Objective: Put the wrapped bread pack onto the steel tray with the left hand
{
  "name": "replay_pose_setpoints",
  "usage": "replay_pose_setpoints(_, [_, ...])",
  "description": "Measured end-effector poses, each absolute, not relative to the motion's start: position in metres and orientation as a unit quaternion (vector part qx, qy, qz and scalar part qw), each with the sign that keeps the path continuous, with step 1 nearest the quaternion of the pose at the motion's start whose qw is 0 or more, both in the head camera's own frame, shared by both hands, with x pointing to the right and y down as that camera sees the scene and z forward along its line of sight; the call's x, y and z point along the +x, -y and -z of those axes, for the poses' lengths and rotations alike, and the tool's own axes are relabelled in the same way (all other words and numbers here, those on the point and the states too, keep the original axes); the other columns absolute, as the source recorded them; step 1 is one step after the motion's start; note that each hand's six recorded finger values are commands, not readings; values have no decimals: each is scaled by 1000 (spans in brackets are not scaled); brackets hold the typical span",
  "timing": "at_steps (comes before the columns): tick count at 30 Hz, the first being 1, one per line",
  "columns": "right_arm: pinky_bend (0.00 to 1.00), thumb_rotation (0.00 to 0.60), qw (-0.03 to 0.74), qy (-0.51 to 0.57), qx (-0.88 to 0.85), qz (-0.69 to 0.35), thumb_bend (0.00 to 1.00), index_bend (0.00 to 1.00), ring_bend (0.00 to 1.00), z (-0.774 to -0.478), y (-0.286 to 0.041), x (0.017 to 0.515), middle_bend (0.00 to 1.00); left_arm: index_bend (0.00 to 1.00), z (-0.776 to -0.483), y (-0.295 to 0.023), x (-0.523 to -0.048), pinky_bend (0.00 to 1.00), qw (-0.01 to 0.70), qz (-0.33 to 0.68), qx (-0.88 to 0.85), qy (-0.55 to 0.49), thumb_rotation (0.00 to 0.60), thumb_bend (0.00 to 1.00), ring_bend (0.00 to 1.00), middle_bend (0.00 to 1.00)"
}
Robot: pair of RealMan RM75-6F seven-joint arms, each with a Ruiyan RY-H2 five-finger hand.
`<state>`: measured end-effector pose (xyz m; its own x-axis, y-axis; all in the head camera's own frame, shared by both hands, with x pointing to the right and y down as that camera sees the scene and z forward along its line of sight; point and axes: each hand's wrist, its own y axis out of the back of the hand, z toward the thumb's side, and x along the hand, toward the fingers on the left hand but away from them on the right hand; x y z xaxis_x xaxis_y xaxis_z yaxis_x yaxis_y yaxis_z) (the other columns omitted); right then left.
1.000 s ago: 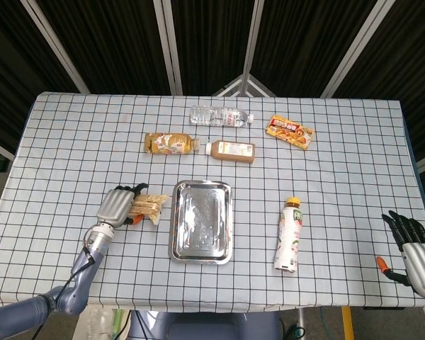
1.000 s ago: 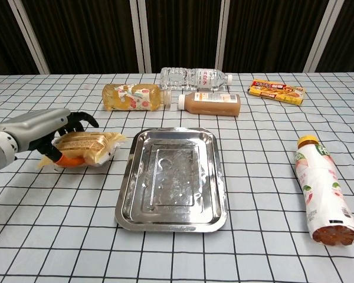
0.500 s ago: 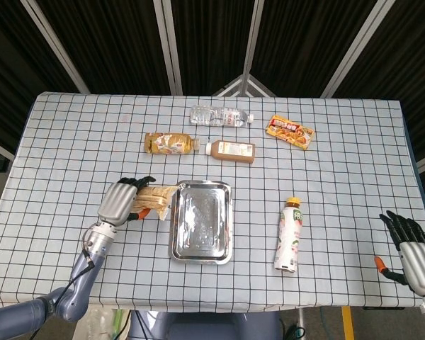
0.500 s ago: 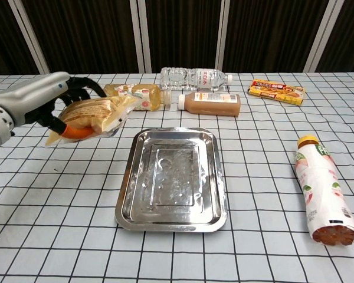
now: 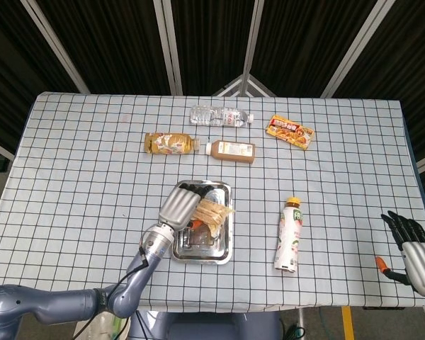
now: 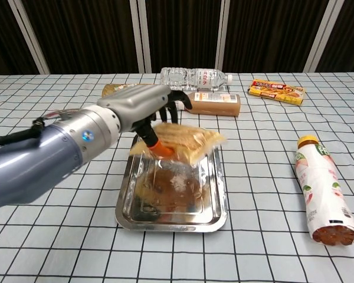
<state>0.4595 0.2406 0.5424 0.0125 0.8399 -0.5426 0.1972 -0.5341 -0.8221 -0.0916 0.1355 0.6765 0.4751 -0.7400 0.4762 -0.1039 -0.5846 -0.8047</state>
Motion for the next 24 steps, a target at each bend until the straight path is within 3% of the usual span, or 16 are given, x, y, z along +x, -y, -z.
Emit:
replay_pose_setpoints(2, [0, 600, 277, 399, -655, -579, 407, 0, 0, -540, -241, 461, 0, 2, -678, -139, -87, 200, 364, 440, -777, -264, 600, 115, 115, 121])
replay_pose_setpoints(4, [0, 600, 280, 401, -654, -577, 407, 0, 0, -537, -242, 462, 0, 0, -679, -144, -86, 185, 357, 446, -780, -255, 600, 89, 70, 65])
replay_pose_setpoints(8, [0, 600, 283, 398, -657, -575, 406, 0, 0, -533, -245, 461, 0, 0, -673, -150, -89, 185, 344, 450, -788, -242, 600, 86, 66, 44])
replay_pose_setpoints(14, [0, 600, 292, 392, -654, -577, 407, 0, 0, -533, -249, 458, 0, 0, -636, -159, -121, 134, 349, 436, -792, -247, 600, 86, 13, 13])
replay_pose_setpoints(20, [0, 600, 308, 394, -648, -574, 408, 0, 0, -526, -254, 454, 0, 0, -601, -197, -224, 55, 369, 469, -762, -254, 600, 86, 0, 0])
replay_pose_setpoints(24, [0, 600, 331, 396, -645, -564, 407, 0, 0, -514, -264, 445, 0, 0, -590, -253, -326, 41, 338, 532, -721, -287, 600, 86, 0, 0])
